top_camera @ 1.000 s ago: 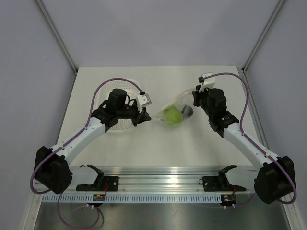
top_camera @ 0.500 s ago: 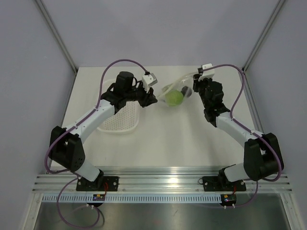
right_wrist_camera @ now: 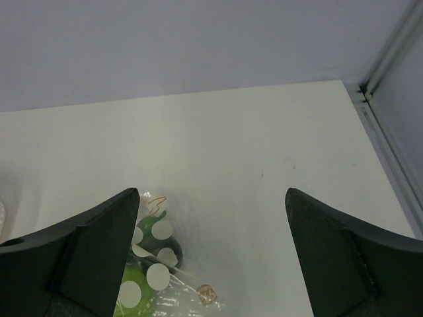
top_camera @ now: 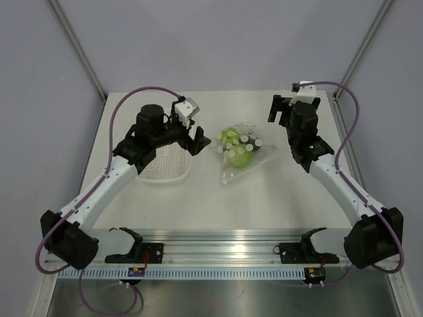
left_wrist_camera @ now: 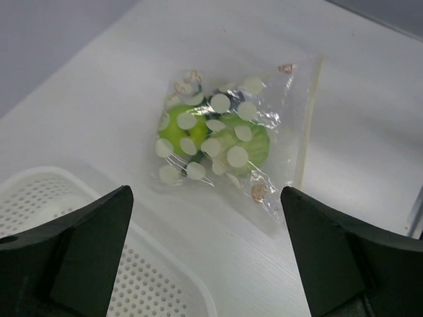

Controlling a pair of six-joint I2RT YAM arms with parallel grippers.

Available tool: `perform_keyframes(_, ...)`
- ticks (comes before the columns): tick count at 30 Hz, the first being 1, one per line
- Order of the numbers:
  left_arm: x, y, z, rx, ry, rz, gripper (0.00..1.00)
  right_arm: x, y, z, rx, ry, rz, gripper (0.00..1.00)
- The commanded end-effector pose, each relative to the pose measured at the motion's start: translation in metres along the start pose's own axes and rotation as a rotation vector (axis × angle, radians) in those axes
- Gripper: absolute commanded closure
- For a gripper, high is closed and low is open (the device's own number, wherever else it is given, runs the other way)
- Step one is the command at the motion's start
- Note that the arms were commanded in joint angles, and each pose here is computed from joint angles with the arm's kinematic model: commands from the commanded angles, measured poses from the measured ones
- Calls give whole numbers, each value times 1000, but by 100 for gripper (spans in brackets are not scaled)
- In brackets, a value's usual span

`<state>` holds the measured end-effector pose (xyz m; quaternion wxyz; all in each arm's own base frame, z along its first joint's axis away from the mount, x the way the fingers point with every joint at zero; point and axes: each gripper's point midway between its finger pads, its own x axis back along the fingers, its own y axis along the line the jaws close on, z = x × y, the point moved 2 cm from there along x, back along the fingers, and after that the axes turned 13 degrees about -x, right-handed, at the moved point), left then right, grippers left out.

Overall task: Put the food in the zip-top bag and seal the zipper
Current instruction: Place the zipper food storage bag at the center of the board, then reset both arms

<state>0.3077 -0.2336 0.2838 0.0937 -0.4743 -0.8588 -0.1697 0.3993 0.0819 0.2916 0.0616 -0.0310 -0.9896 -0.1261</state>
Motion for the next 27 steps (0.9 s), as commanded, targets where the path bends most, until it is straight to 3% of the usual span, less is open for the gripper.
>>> perform_keyframes(1, 30, 28, -25, 63, -69, -249, 1, 12, -29, -1, -85, 133, 261, 1)
perform_keyframes(6, 71, 45, -7, 212, -21, -527, 1, 18, -46, 24, -115, 267, 447, 1)
perform_keyframes(8, 94, 53, 7, 271, 22, -664, 1, 20, -49, 28, -158, 262, 487, 1)
perform_keyframes(12, 123, 49, 36, 325, 109, -789, 1, 31, -60, 33, -180, 243, 534, 1)
perform_keyframes(17, 156, 44, 61, 367, 125, -936, 1, 46, -72, 45, -226, 201, 543, 1)
perform_keyframes(27, 167, 40, 78, 418, 159, -994, 1, 72, -92, 56, -309, 135, 593, 1)
